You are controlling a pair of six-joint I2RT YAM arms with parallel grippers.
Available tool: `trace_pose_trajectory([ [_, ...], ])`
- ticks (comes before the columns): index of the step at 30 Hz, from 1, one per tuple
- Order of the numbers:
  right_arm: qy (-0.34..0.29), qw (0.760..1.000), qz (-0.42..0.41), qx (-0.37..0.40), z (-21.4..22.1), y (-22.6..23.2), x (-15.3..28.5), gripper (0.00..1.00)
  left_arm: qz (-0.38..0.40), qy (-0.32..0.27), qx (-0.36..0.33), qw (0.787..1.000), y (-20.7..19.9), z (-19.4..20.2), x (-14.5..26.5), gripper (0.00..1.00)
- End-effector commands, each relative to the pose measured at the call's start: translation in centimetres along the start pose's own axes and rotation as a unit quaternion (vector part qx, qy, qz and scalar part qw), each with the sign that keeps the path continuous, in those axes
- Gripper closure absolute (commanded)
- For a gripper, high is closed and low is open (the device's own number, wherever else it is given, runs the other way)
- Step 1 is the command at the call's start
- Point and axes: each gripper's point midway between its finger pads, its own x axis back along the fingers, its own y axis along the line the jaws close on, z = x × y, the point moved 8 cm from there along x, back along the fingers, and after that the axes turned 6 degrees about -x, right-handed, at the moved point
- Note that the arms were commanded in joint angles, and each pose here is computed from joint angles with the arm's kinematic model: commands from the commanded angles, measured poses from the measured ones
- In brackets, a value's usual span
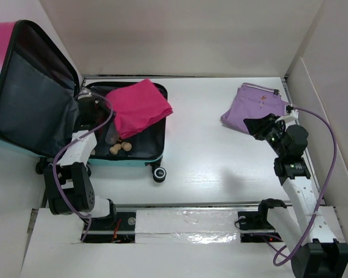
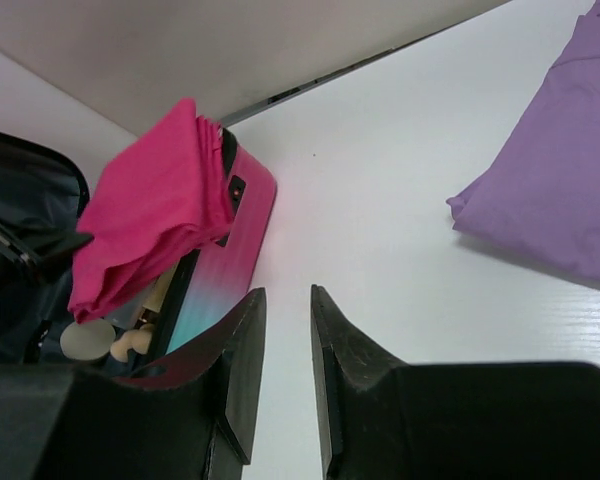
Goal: Pack the luggage
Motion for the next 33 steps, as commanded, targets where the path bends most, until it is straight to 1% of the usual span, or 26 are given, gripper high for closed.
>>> trace_pose_trajectory([
  [1,-0.021,0.999,-0.019,0.017,-1.1,0.8,-0.1,0.69,0.004,-0.066,0.031,0.997,2.2,-2.3,1.1,1.00],
  [3,-0.018,0.999,-0.021,0.018,-1.1,0.8,-0.1,0.69,-0.025,-0.052,0.036,0.998,4.2,-1.8,0.8,1.00],
  [7,-0.020,0.999,-0.019,0.019,-1.1,0.7,-0.1,0.69,-0.069,-0.031,0.038,0.996,6.6,-0.1,0.5,1.00],
  [11,-0.022,0.999,-0.014,0.020,-1.1,0.6,-0.1,0.67,-0.127,-0.028,0.031,0.991,8.3,0.4,0.6,1.00],
  [12,-0.022,0.999,-0.014,0.020,-1.2,0.6,-0.1,0.67,-0.152,-0.026,0.031,0.988,8.8,0.6,0.8,1.00],
  [13,-0.022,1.000,-0.012,0.019,-1.1,0.6,-0.1,0.67,-0.164,-0.033,0.031,0.985,8.9,0.2,0.9,0.96],
  [15,-0.024,1.000,0.000,0.017,-1.1,0.2,-0.3,0.67,-0.152,-0.038,0.031,0.987,8.3,-0.4,1.3,0.73],
  [16,-0.025,1.000,0.005,0.016,-1.1,0.0,-0.4,0.70,-0.145,-0.050,0.030,0.988,7.8,-1.3,1.6,0.59],
  [17,-0.030,0.999,0.018,0.015,-1.2,-0.3,-0.5,0.74,-0.140,-0.057,0.035,0.988,7.4,-1.7,1.9,0.52],
  [18,-0.030,0.999,0.029,0.013,-1.1,-0.6,-0.6,0.79,-0.129,-0.077,0.035,0.988,6.7,-2.7,2.6,0.43],
  [19,-0.033,0.999,0.037,0.012,-1.1,-0.9,-0.7,0.85,-0.121,-0.093,0.035,0.988,6.1,-3.6,3.1,0.40],
  [20,-0.039,0.998,0.052,0.011,-1.1,-1.3,-0.8,0.91,-0.115,-0.104,0.035,0.987,5.7,-4.2,3.5,0.39],
  [22,-0.041,0.997,0.069,0.007,-1.0,-1.8,-1.0,0.92,-0.095,-0.138,0.038,0.985,4.5,-5.8,4.9,0.38],
  [23,-0.048,0.995,0.082,0.007,-1.0,-2.3,-1.1,0.93,-0.085,-0.145,0.035,0.985,3.7,-6.1,5.2,0.38],
  [24,-0.049,0.995,0.089,0.006,-0.9,-2.5,-1.2,0.92,-0.058,-0.158,0.025,0.986,2.0,-6.4,6.0,0.38],
  [26,-0.048,0.993,0.111,0.003,-0.7,-3.5,-1.8,0.92,-0.020,-0.172,0.009,0.985,-0.5,-6.7,6.9,0.43],
  [27,-0.046,0.992,0.120,0.000,-0.5,-4.0,-2.0,0.91,0.013,-0.193,0.001,0.981,-2.2,-7.0,7.8,0.52],
  [28,-0.044,0.990,0.130,-0.003,-0.3,-4.4,-2.3,0.91,0.071,-0.177,-0.014,0.982,-5.2,-5.8,8.1,0.86],
  [29,-0.045,0.986,0.163,-0.010,-0.1,-5.5,-2.7,0.94,0.107,-0.175,-0.024,0.978,-7.0,-5.3,8.5,0.98],
  [30,-0.057,0.981,0.185,-0.016,-0.5,-6.5,-2.6,0.96,0.139,-0.174,-0.032,0.974,-8.9,-4.9,8.6,1.00],
  [31,-0.064,0.978,0.199,-0.023,-0.8,-7.1,-2.7,0.98,0.188,-0.157,-0.047,0.968,-12.6,-3.5,9.3,1.00],
  [32,-0.074,0.974,0.210,-0.031,-1.2,-7.8,-2.7,0.99,0.205,-0.150,-0.059,0.965,-14.3,-2.8,9.5,1.00],
  [33,-0.072,0.970,0.228,-0.039,-1.2,-8.9,-2.9,0.99,0.200,-0.145,-0.063,0.967,-15.7,-1.9,8.9,1.00],
])
